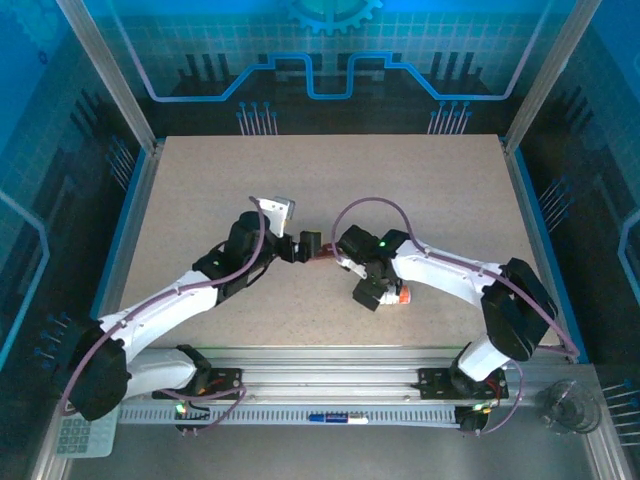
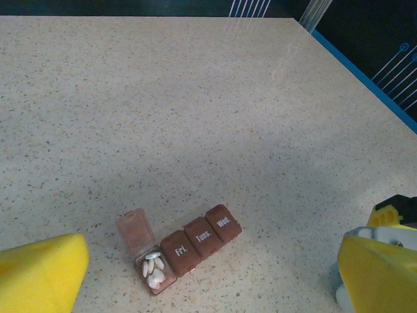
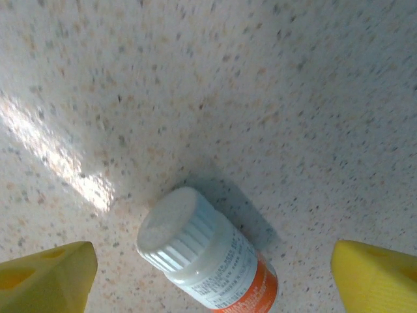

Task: Sort the pills into containers

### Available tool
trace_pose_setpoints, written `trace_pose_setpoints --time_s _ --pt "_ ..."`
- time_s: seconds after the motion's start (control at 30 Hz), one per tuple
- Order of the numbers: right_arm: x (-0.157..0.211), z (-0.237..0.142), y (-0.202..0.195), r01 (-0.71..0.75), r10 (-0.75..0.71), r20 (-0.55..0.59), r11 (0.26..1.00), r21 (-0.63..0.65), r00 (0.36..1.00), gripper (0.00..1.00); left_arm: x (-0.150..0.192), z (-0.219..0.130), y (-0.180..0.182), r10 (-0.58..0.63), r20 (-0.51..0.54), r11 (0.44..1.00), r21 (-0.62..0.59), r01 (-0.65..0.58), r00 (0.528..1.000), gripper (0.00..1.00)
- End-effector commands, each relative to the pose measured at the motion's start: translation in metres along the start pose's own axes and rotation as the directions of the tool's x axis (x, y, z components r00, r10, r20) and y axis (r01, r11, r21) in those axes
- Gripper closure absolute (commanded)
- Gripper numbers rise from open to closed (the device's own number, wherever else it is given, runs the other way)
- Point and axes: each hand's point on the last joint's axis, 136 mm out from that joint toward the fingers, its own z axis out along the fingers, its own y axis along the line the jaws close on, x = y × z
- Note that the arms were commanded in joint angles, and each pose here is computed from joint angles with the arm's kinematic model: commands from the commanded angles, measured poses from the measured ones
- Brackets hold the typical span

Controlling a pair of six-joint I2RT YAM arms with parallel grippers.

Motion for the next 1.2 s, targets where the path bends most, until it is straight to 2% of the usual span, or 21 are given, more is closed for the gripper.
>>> trace_pose_setpoints --time_s 0.0,0.8,1.03,1.17 --pt "0.016 0.001 0.004 0.043 -0.046 -0.077 0.998 -0.04 0.996 0.07 -0.01 -0.008 -0.001 -0.016 0.042 1.0 0.021 0.015 0.999 0.01" --pt "0.022 0.04 0.008 0.08 -0.102 -0.23 0.992 -0.101 0.968 0.16 -0.011 -0.007 0.01 -0.05 0.052 0.999 0.024 0.049 0.997 0.01" --pt "0.028 0.054 0.007 0.086 -0.111 -0.28 0.991 -0.102 0.953 0.22 -0.009 -0.007 0.012 -0.054 0.049 0.998 0.022 0.053 0.997 0.01" --pt "0.029 0.058 0.006 0.079 -0.106 -0.292 0.992 -0.102 0.951 0.29 -0.01 -0.007 0.012 -0.057 0.051 0.998 0.022 0.056 0.997 0.01"
